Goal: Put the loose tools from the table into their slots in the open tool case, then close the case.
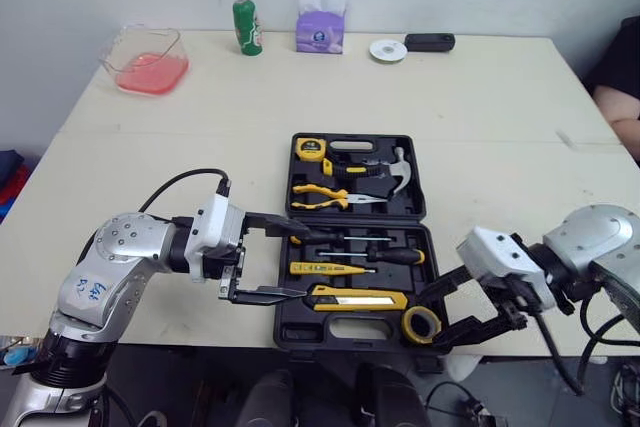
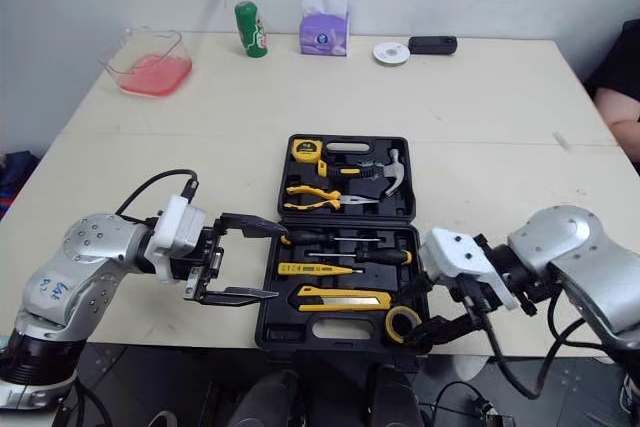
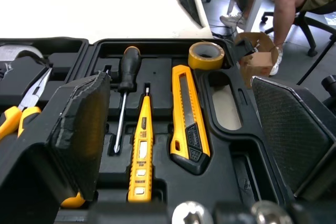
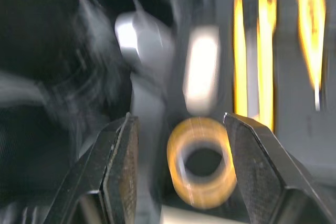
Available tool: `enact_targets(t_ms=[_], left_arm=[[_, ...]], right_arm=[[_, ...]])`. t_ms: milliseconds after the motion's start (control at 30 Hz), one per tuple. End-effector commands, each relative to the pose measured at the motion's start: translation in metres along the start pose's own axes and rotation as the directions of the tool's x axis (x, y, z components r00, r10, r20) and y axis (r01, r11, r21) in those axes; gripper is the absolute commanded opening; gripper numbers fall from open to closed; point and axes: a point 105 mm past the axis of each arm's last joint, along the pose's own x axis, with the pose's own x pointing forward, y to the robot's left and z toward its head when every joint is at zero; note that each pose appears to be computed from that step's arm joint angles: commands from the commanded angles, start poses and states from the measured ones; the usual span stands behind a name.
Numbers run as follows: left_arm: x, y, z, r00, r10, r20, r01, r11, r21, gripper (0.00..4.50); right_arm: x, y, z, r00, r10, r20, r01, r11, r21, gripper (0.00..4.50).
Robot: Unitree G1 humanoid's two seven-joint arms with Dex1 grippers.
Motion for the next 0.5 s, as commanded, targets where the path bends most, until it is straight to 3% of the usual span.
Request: enact_targets(t_ms=[33, 100, 200, 500], left_arm=[[-0.002, 0.0, 0.005, 1.0, 0.008, 0.006, -0.008, 1.0, 0.03, 4.5], [-0.002, 0.0, 0.005, 1.0, 0.006, 0.007, -0.006, 1.0, 0.026, 4.5], [-0.004, -0.002, 0.005, 1.0, -0.007, 0.015, 0.006, 1.0, 0.016, 4.5], [-0.006, -0.002, 0.005, 1.0, -0.019, 0.012, 0.019, 1.0, 0.005, 4.5]], right_arm=[[0.001, -0.002, 0.003, 0.992, -0.045, 0.117, 0.051, 0.997, -0.05, 0.84], [0.005, -0.004, -0.004, 0.986, -0.078, 0.146, 0.089, 0.993, -0.071, 0.04], [0.012, -0.014, -0.007, 0.962, -0.146, 0.229, 0.183, 0.972, -0.148, 0.04], [0.031, -0.012, -0.048, 0.982, -0.11, 0.15, 0.139, 0.971, -0.196, 0.04]])
